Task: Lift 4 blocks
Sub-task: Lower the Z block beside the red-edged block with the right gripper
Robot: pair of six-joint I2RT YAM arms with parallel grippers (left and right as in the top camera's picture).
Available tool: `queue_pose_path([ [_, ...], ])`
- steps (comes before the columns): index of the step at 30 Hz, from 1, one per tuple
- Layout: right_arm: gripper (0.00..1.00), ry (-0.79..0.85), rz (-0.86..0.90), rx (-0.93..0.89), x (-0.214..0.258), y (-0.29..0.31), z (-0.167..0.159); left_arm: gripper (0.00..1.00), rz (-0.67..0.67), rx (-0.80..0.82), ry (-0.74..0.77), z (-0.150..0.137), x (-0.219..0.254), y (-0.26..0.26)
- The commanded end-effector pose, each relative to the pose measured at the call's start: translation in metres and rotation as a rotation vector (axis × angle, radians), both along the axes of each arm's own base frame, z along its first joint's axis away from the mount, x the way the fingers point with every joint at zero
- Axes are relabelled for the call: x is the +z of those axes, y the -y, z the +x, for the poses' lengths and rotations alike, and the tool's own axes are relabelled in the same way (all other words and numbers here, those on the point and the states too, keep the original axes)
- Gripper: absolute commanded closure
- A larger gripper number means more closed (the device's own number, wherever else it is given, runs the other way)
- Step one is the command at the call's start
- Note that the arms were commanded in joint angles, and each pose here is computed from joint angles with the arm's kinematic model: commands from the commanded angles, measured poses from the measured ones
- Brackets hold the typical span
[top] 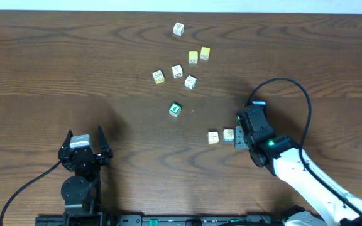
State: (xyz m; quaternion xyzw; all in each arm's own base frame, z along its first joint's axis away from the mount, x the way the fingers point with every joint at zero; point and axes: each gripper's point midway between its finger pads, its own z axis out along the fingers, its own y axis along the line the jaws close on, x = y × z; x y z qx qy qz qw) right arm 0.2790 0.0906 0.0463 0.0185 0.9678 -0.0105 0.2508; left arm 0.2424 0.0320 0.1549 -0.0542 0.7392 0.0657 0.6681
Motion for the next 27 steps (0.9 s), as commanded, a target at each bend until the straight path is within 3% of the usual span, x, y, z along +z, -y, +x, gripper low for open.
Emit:
queue_pose_path([
  [1,0.75,-0.041,0.009,-0.001,-0.013,-0.002,-0.003,0.24,-0.005,0.018,-0.053,-0.001,-0.018,-0.003],
  [27,0.75,-0.04,0.071,0.121,-0.013,-0.023,0.0,0.25,-0.005,0.018,-0.053,-0.001,-0.018,-0.003],
])
